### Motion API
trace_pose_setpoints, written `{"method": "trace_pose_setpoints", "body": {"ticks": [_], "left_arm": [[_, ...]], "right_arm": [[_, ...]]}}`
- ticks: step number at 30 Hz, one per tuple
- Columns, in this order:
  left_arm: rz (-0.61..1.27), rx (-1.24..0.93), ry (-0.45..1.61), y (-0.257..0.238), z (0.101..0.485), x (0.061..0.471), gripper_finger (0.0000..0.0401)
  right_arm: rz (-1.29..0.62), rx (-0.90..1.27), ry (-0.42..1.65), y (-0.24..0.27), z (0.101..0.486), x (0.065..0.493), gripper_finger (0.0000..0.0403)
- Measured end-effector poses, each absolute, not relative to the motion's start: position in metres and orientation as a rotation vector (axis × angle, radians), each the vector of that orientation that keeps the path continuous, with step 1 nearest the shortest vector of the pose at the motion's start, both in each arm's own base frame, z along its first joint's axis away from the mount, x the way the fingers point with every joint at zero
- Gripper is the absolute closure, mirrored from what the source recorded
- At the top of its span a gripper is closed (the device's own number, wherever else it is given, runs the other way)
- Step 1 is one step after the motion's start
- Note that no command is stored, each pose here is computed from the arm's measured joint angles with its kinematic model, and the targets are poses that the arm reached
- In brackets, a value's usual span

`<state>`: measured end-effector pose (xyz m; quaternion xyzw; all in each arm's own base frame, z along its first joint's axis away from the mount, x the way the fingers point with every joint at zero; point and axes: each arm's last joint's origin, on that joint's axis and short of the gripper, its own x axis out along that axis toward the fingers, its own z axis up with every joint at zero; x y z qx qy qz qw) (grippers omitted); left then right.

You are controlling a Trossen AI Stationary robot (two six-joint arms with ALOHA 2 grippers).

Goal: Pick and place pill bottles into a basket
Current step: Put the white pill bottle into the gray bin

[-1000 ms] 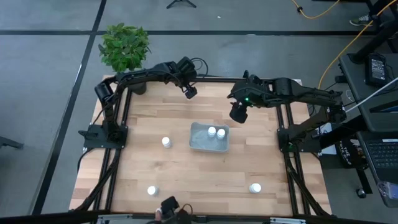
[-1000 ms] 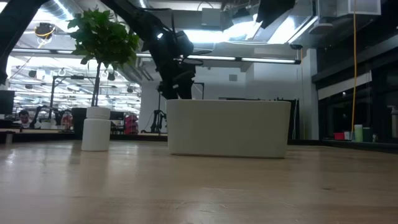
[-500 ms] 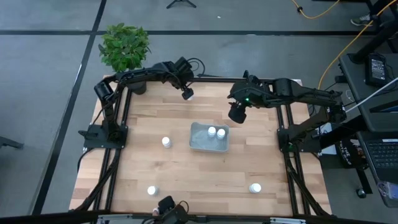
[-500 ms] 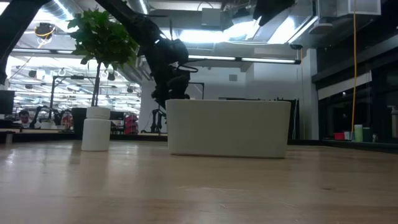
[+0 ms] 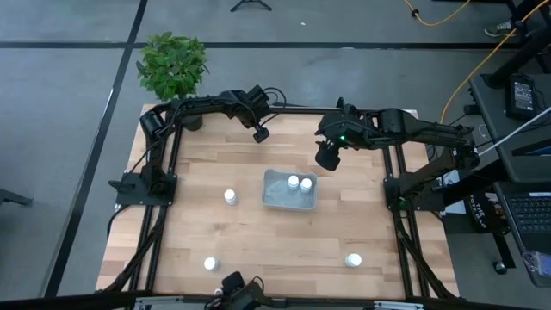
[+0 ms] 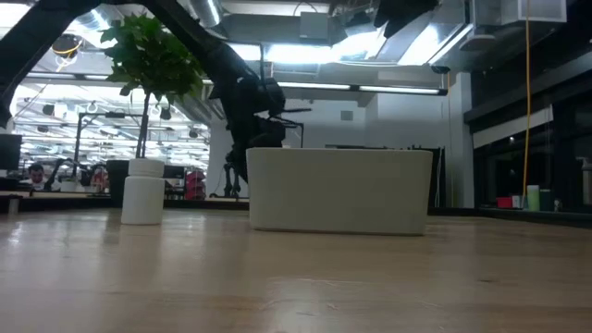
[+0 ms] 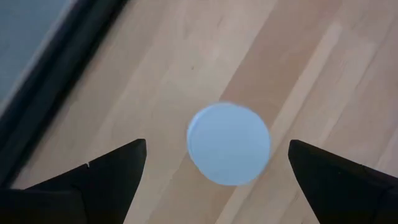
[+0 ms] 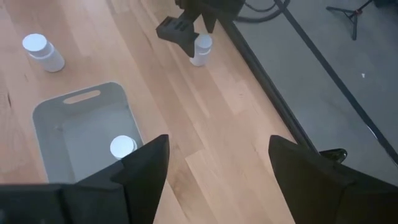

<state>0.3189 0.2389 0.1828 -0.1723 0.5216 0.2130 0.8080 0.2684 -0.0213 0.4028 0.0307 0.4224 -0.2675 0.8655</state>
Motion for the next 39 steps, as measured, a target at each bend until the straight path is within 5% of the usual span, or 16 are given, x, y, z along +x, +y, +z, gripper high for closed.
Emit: {"method": "trace_pose_setpoints", "body": {"ticks": [19,31,39], "left_arm": [[0.398,-0.373,1.088,0.237,0.183,0.329,0.0232],[0.375,-0.379,1.093,0.229,0.191,0.328,0.0244],[0.248,-0.241,1.071,0.179,0.276,0.331,0.0245]], "right_arm": [[-0.561,0.065,0.883,-0.021,0.403,0.269,0.0128],[-0.56,0.063,0.883,-0.021,0.403,0.269,0.0128],[-0.581,0.014,0.899,-0.023,0.4,0.268,0.0128]]}}
